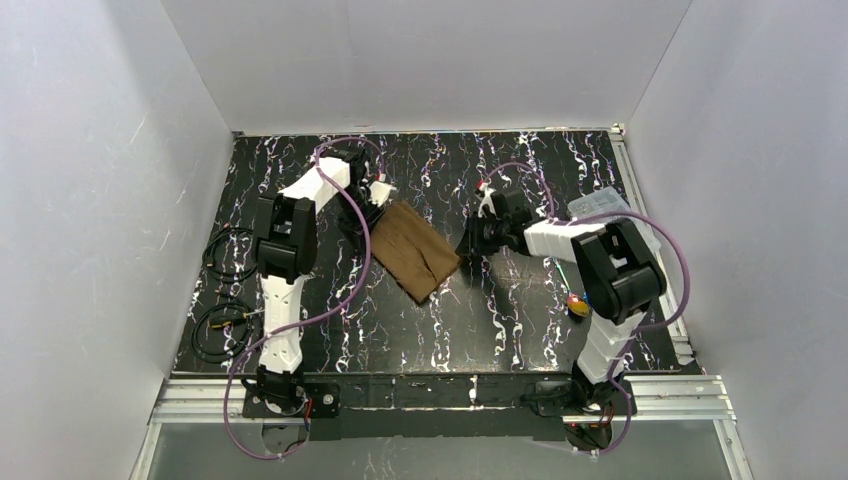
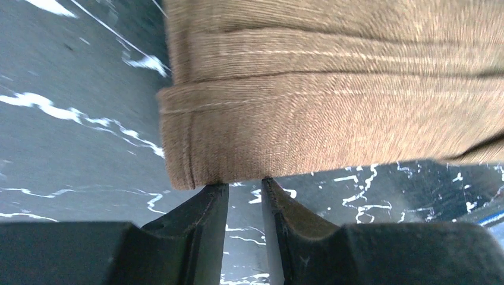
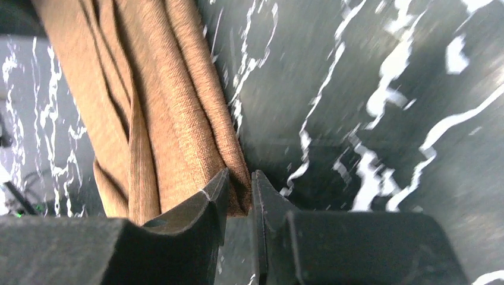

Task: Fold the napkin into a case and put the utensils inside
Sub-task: Rotate the 2/3-rectangle-folded napkin at the center of the board.

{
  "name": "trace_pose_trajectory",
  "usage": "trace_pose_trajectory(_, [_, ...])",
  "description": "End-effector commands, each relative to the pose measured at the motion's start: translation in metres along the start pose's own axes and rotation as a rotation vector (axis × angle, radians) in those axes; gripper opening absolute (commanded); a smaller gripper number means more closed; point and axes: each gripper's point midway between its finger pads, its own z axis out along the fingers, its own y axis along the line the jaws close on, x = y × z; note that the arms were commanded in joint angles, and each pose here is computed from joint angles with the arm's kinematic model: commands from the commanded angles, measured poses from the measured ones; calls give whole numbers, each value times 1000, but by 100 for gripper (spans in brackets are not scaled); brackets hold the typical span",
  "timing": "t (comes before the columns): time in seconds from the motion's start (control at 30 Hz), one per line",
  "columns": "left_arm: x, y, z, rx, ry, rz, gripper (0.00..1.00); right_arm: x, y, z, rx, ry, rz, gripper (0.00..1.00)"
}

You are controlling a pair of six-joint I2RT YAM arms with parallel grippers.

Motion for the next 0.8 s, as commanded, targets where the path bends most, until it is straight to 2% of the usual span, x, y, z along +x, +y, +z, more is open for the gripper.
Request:
trace_pose_trajectory(0.0, [-24,17,6,-55,-27,21,26,55,8,-9,2,87,53,29])
trace_pose_trajectory(0.2, [-56,14,10,-81,-47,74,27,102,36,-19,-38,116,68,29])
trace_pose_trajectory(0.43, [-96,-8,12,-70,-71,159,27,146,84,-12,-116,150,47,30])
trace_pose_trajectory(0.63, [-112,-42,-6,9,-136,239,28,144,105,-10,-188,162,13,32])
trace_pose_trajectory(0.77, [-104,-52,-39,6,-173,264,33,113,107,-31,-205,123,-20,33])
